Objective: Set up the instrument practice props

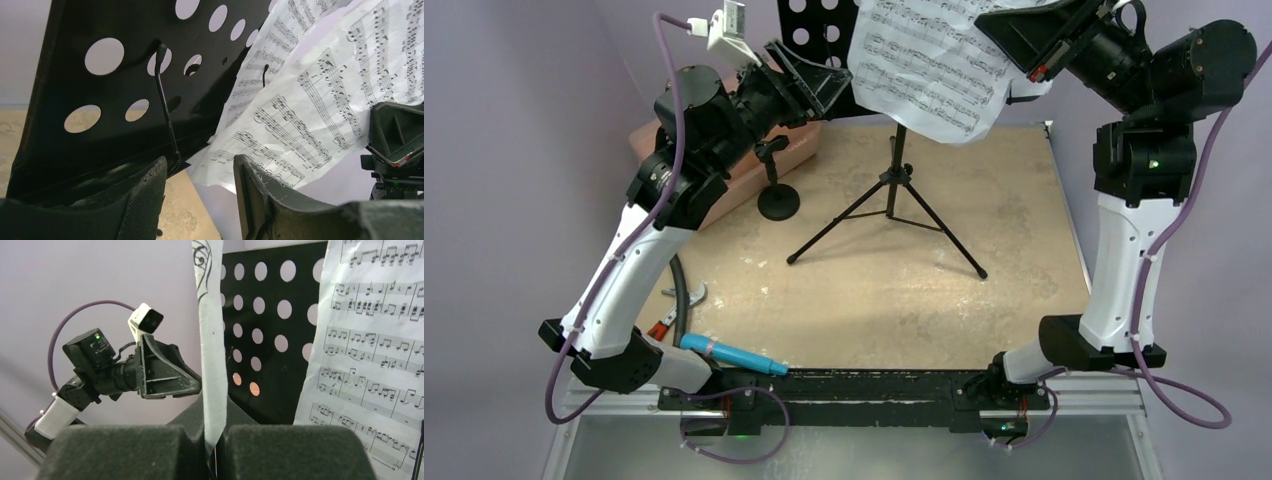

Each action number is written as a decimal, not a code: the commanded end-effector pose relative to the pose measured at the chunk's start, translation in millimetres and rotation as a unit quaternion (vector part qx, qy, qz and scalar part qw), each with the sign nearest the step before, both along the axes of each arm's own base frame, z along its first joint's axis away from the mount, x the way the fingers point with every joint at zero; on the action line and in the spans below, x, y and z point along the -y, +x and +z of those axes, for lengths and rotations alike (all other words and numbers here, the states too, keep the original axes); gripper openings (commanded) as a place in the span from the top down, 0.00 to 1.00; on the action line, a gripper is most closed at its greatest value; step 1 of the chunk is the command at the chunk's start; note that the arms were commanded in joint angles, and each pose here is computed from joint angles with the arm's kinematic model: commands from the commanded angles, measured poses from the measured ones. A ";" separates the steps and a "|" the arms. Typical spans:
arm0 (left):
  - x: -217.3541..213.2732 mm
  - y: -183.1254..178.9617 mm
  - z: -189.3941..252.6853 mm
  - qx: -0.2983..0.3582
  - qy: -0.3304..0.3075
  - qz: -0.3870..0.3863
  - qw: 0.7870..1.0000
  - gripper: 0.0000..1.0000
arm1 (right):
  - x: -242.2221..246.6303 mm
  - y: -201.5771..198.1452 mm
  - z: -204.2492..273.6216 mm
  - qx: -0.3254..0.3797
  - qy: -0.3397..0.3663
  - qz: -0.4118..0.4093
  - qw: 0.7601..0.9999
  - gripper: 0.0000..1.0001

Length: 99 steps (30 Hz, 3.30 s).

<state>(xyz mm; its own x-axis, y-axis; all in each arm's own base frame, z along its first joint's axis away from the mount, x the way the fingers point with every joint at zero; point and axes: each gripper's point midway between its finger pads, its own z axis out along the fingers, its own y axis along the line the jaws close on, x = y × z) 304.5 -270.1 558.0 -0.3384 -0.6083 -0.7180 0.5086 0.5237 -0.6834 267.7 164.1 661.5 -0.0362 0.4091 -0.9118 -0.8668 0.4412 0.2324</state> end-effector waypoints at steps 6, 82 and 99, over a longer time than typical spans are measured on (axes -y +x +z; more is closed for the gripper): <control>-11.5 6.9 29.7 0.028 -0.038 0.035 0.998 0.60 | 2.9 -10.3 25.0 0.060 0.009 -0.006 0.998 1.00; -29.3 14.7 26.6 0.091 -0.081 0.072 0.990 1.00 | -18.3 50.3 8.2 0.062 0.013 -0.053 0.997 1.00; -16.5 -0.7 45.2 0.180 -0.065 0.026 0.981 1.00 | -38.0 58.1 2.6 0.057 0.009 -0.035 0.998 1.00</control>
<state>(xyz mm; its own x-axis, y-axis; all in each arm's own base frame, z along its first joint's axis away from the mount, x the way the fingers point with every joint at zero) 327.9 -259.7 563.5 -0.1287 -0.6883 -0.7139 0.5909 0.5250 -0.6126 338.1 202.4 645.1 0.0238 0.4134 -0.9102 -0.8464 0.4928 0.2017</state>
